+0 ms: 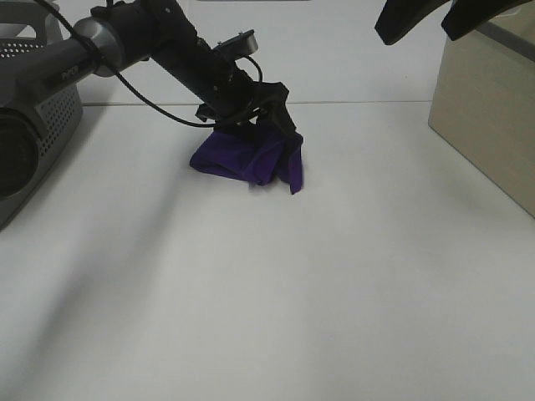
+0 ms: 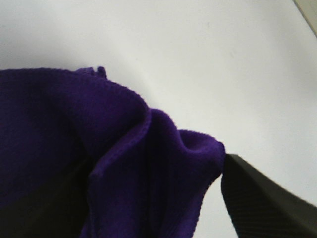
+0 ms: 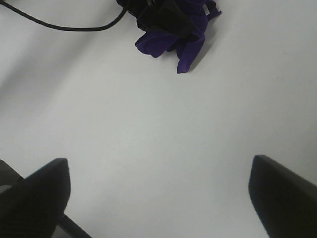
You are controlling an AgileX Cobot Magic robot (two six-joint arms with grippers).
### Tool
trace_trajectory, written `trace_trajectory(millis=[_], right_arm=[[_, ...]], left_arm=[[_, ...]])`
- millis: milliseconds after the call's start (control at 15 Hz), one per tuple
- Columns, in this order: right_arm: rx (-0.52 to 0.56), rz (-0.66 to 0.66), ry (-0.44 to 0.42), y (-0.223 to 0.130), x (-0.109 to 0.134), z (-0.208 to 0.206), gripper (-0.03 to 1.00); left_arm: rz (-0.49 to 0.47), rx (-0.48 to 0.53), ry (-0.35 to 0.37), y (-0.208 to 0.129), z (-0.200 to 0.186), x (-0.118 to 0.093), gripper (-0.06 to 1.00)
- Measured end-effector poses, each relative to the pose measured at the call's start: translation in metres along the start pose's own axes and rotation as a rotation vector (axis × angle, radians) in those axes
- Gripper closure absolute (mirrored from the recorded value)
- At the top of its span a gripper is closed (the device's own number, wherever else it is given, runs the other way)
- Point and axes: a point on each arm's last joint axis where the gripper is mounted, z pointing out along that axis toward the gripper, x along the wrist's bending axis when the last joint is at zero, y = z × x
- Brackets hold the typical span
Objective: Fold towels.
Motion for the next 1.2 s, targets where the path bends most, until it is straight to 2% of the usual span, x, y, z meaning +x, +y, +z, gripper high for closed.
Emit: trace_trajectory(millis=[133, 333, 400, 733, 867, 933, 1000, 1133, 1200], right_arm=[[0.000, -0.003, 0.000, 0.000, 0.000, 0.000, 0.02], [0.000, -0.003, 0.000, 0.000, 0.000, 0.000, 0.02], [0.000, -0.003, 0.000, 0.000, 0.000, 0.000, 0.02], [0.000, -0.003, 0.000, 0.000, 0.000, 0.000, 0.02], [0.000, -0.002, 0.000, 0.000, 0.000, 0.000, 0.02], [-0.002, 0.012, 0.000, 0.000, 0.000, -0.001, 0.02], [-0.004, 0.019, -0.001, 0.000, 0.001, -0.002, 0.02], [-0.014, 0.055, -0.011, -0.001, 0.002, -0.007, 0.02], [-0.018, 0.078, -0.038, -0.002, 0.002, -0.012, 0.02]], left_arm=[[0.016, -0.019, -0.019, -0.001, 0.010, -0.011, 0.28], [-0.029, -0.038, -0.145, -0.001, 0.018, -0.038, 0.28], [-0.030, -0.047, -0.159, -0.001, 0.020, -0.043, 0.28], [-0.010, -0.042, -0.154, -0.002, 0.023, -0.047, 0.28], [0.062, -0.003, -0.083, -0.003, 0.015, -0.047, 0.28], [0.179, 0.039, 0.080, 0.005, -0.018, -0.047, 0.28], [0.190, 0.042, 0.123, 0.007, -0.028, -0.047, 0.28], [0.189, 0.038, 0.347, 0.020, -0.084, -0.041, 0.24], [0.166, -0.001, 0.446, 0.027, -0.114, -0.035, 0.23]])
